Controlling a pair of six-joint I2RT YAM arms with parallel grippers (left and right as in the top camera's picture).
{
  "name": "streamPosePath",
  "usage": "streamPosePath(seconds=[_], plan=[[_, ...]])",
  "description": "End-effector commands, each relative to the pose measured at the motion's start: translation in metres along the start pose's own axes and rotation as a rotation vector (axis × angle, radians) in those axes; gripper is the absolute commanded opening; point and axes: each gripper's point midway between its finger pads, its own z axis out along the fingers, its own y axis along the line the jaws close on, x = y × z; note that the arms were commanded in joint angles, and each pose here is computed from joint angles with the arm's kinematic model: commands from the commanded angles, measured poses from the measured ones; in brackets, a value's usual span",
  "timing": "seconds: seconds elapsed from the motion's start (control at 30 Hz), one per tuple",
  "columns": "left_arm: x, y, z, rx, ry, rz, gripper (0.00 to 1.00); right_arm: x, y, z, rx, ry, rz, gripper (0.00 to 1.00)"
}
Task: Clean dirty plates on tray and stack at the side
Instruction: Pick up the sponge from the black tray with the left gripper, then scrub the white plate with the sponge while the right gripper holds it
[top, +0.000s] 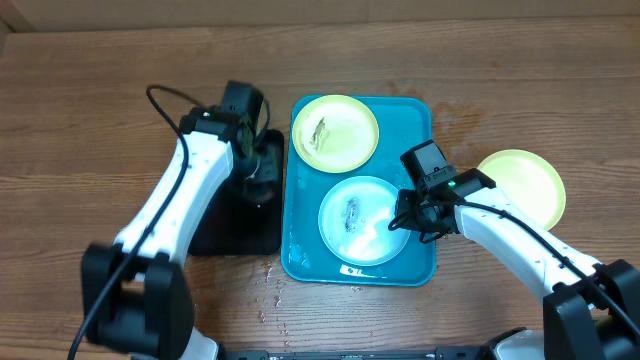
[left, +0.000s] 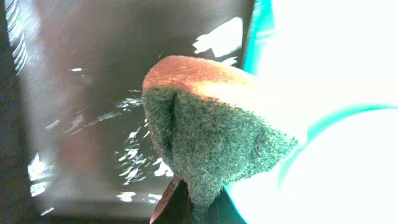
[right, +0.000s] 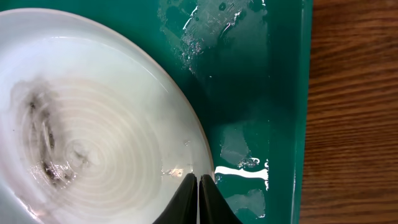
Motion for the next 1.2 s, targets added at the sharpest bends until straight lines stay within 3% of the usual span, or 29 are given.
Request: streamPosePath(seconds=[0.0,0.23,0.33,0.4,0.6,0.83,0.9,1.03,1.17], plan=[[0.016,-0.061,-0.015,0.192,0.019,0.064,0.04,-0.005,0.0,-0.003,-0.005,-0.028,-0.025,0.04],[0.052,-0.146,0.03,0.234,0.057,0.199,0.04,-0.004,-0.003,-0.002,0.009,-0.026,-0.042,0.04],[0.067,-0.169,0.055,0.231,0.084,0.202,0.04,-0.004,-0.017,-0.003,0.084,-0.037,0.014,0.23],[0.075,-0.178,0.071,0.224,0.103,0.197,0.04,-0.005,-0.022,-0.003,0.109,-0.045,0.026,0.25],[0.083,-0.169,0.108,0.161,0.174,0.108,0.04,0.003,-0.01,0.009,0.036,-0.001,-0.048,0.24],[0.07,-0.145,0.109,0.101,0.182,0.029,0.04,0.015,-0.005,0.034,-0.035,0.013,-0.046,0.2],[0.068,-0.142,0.106,0.092,0.177,0.054,0.04,0.018,-0.002,0.039,-0.067,0.013,-0.051,0.2],[0.063,-0.135,0.097,0.036,0.168,0.11,0.04,0.02,-0.004,0.042,-0.064,0.011,-0.05,0.04],[0.053,-0.118,0.089,-0.079,0.117,0.139,0.04,0.015,-0.01,0.042,-0.028,-0.016,-0.035,0.04]])
